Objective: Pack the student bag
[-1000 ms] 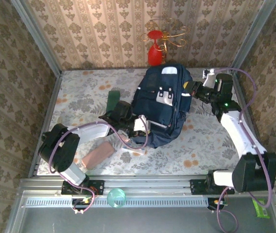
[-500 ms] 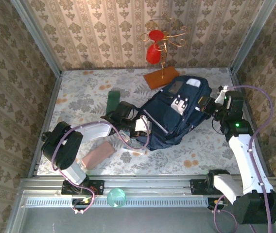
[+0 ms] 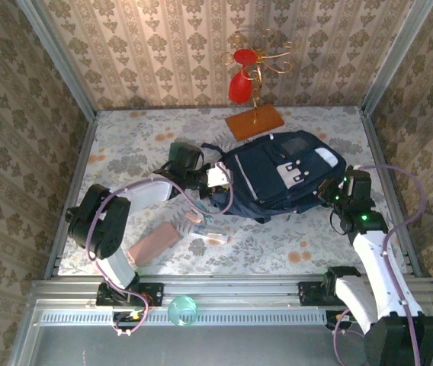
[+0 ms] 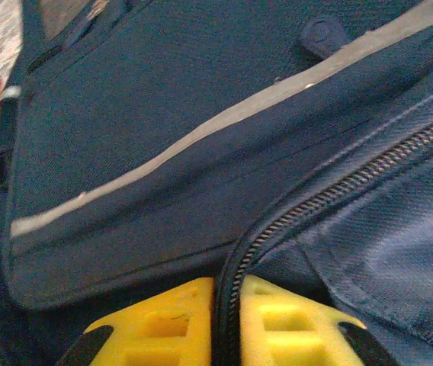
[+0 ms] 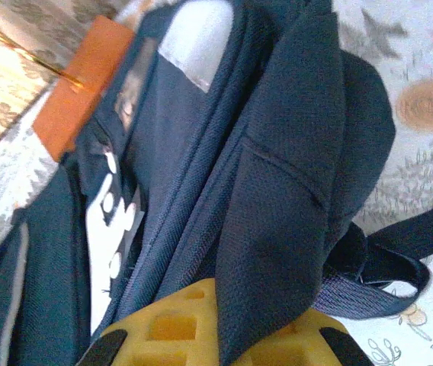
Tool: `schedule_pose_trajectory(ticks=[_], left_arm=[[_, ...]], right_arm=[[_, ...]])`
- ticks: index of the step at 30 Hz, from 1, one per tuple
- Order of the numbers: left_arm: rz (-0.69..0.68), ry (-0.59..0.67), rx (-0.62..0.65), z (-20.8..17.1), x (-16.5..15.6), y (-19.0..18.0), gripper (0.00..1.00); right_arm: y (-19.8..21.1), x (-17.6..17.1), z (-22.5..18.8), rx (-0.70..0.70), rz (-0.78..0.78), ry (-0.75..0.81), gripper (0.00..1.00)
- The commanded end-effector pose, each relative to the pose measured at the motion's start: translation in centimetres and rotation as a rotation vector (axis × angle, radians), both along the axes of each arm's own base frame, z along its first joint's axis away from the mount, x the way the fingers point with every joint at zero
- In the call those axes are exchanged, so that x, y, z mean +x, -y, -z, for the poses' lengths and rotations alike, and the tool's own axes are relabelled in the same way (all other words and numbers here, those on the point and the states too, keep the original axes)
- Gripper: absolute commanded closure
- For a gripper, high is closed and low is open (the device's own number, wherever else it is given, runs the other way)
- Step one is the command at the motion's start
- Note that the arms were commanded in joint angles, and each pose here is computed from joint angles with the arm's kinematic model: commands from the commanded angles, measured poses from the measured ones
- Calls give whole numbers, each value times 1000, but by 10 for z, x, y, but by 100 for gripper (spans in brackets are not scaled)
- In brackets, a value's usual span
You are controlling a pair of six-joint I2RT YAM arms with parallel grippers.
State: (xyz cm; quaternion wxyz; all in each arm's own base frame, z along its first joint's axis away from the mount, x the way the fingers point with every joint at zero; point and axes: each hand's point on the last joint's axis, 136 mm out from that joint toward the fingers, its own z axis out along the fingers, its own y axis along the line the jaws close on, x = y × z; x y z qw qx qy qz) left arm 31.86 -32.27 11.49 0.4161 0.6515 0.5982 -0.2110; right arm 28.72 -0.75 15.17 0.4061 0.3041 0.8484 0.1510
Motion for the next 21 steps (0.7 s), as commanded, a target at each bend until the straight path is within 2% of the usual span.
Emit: schedule_pose_trajectory(ticks=[1,3,7,13,17,21], left_arm=[[-141,113,-10,-20,47,-6,82],[-197,125,15,-17,59,-14,76],[-377,140,15,-22,84,-38,61],[-568,77,-58,-31,75,-65,46],[-741,-25,-111,-44,69,-85,43],[-971,-178,-135,-50,65,-109,43]], right_arm=[[-22,2,26,112,-61,-39,95],[-35,1,43,155,-87,-73,91],[-60,-11,63,149,-151,-138,74],[-62,-35,65,110,-143,-167,44],[-50,-39,41,52,-102,-100,36],[-52,-36,19,7,-117,-44,35]])
